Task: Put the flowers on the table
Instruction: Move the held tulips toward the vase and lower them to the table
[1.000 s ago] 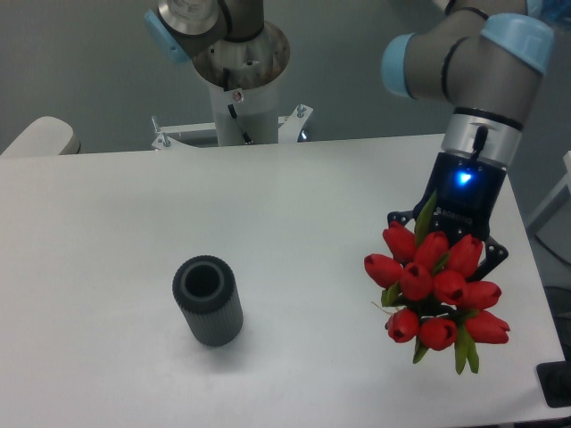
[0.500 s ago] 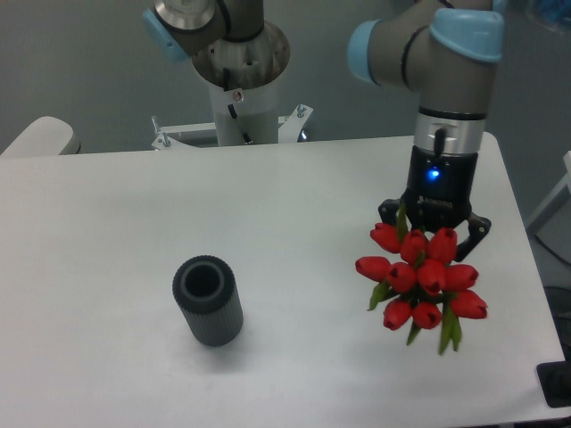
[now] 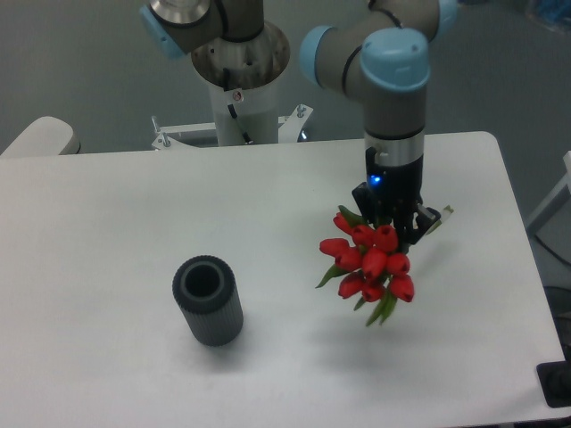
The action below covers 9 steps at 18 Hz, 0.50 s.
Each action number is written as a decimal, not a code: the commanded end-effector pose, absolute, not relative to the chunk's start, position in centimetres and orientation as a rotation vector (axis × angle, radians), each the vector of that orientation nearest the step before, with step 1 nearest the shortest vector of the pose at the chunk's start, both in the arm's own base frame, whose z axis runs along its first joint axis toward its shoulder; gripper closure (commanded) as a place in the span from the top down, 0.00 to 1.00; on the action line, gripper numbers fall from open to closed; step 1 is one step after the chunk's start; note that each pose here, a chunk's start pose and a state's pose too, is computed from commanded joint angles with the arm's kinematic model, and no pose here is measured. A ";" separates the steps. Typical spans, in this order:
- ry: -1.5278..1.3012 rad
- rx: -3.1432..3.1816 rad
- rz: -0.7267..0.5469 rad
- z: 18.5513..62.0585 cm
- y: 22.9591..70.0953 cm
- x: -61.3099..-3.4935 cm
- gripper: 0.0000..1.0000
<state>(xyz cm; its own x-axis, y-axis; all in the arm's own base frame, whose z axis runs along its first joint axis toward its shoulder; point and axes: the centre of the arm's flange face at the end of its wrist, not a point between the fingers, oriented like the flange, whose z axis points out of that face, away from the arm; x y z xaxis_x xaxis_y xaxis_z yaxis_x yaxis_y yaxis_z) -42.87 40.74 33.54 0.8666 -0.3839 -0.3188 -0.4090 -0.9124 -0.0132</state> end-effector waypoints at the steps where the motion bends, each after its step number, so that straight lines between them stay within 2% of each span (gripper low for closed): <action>1: 0.644 -2.984 0.474 32.8 40.6 -42.5 0.35; 9: 0.871 -3.061 0.383 27.7 42.1 -38.7 0.35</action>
